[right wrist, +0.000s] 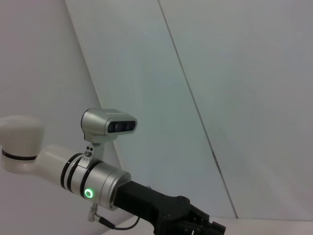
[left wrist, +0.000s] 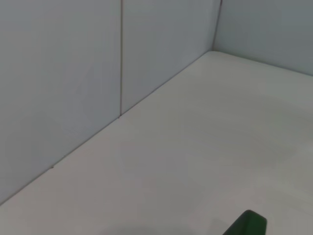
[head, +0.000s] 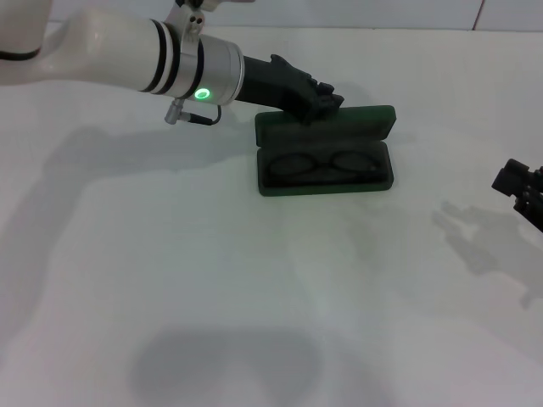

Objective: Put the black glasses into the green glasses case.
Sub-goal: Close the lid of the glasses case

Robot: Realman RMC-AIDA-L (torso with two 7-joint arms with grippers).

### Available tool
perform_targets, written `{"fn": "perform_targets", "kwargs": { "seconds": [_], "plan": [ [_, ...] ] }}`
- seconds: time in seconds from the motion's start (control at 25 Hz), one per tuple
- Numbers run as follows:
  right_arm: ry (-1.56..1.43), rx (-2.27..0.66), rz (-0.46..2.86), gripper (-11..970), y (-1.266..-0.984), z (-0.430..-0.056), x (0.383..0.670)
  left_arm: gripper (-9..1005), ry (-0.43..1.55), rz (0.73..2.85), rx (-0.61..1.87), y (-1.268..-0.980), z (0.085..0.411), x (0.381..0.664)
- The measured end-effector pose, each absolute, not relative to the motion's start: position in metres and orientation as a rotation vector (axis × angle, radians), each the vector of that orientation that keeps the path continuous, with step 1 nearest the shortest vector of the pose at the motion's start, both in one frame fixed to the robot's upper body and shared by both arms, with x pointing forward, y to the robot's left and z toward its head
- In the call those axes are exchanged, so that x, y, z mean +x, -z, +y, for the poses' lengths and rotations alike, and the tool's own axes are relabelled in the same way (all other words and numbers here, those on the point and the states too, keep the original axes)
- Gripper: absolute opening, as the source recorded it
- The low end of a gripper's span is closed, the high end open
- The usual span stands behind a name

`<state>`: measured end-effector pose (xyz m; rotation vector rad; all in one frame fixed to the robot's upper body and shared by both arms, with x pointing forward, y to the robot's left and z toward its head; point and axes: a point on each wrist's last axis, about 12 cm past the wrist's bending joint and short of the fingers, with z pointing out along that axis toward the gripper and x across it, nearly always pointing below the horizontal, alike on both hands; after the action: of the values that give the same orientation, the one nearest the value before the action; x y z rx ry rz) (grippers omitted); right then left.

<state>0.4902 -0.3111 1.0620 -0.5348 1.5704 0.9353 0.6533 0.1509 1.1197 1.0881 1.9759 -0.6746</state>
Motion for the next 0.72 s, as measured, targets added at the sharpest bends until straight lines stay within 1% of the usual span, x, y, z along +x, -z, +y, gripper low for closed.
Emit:
{"fn": "perform_targets", "kwargs": {
  "seconds": [0.36, 0.72],
  "plan": [
    [-0.919, -0.532, 1.584, 181, -1.061, -0.311, 0.494, 203, 0.670, 1.992, 1.103, -1.115, 0.148, 0.650],
    [-0.906, -0.524, 1.594, 180, -1.060, -0.312, 0.495, 200, 0.750, 2.001, 1.178, -1.111, 0.144, 0.639]
  ]
}}
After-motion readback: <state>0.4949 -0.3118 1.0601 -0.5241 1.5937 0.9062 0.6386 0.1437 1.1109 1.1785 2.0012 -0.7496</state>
